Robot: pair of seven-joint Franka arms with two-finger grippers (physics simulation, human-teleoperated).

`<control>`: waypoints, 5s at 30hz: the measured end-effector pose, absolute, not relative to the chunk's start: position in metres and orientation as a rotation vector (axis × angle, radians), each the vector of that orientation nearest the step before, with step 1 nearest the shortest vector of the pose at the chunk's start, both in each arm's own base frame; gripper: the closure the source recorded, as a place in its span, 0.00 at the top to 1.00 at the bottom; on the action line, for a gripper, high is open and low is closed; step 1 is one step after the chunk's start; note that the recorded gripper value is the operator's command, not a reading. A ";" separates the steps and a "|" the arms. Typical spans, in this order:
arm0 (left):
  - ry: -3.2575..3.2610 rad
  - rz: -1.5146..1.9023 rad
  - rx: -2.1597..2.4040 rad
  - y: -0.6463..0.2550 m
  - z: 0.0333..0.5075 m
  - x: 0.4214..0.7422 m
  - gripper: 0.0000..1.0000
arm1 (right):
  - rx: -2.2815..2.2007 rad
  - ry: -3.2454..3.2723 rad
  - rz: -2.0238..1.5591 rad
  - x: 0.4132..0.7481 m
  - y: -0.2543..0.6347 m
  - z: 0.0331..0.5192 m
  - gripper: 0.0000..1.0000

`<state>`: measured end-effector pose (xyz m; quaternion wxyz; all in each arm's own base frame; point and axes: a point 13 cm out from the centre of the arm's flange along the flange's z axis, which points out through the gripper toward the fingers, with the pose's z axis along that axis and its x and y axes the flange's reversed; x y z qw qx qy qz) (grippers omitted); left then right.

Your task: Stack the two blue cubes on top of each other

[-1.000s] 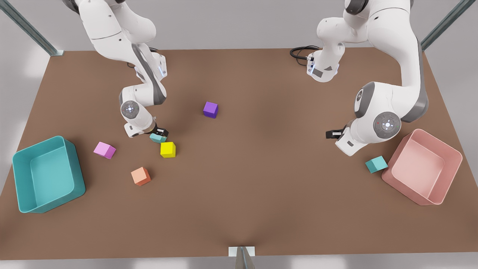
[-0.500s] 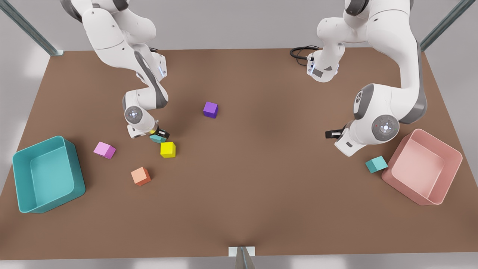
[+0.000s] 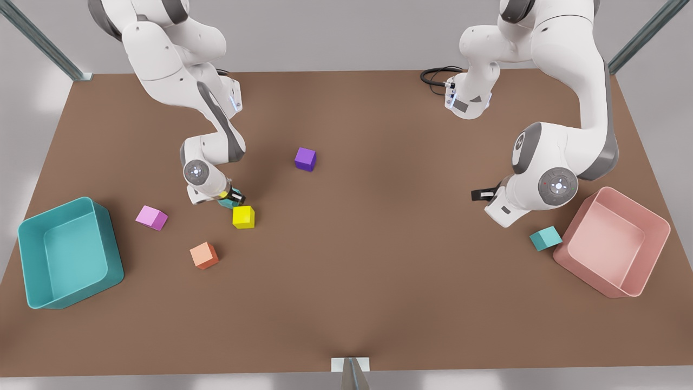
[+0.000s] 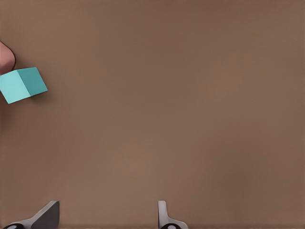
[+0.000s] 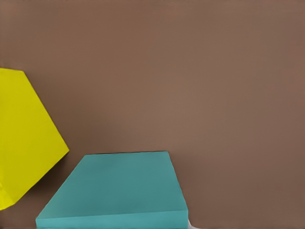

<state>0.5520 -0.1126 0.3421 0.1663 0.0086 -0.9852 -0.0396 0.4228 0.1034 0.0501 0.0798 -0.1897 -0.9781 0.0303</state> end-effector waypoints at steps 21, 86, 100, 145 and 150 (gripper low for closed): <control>-2.804 -0.113 0.028 -0.112 0.342 0.552 1.00 | -0.496 -2.882 -0.165 0.364 0.259 0.094 0.67; -2.950 0.061 0.531 0.176 0.039 0.577 0.67 | -0.133 -3.008 0.243 0.530 0.122 0.459 1.00; -2.921 0.106 -0.333 -0.326 0.205 0.509 0.67 | -0.035 -2.977 0.256 0.528 0.101 0.462 1.00; -3.017 0.033 0.336 -0.418 0.173 0.515 1.00 | 0.106 -2.933 0.249 0.532 0.103 0.454 1.00; -2.993 0.117 0.768 -0.247 0.364 0.654 1.00 | 0.109 -2.932 0.248 0.532 0.103 0.454 1.00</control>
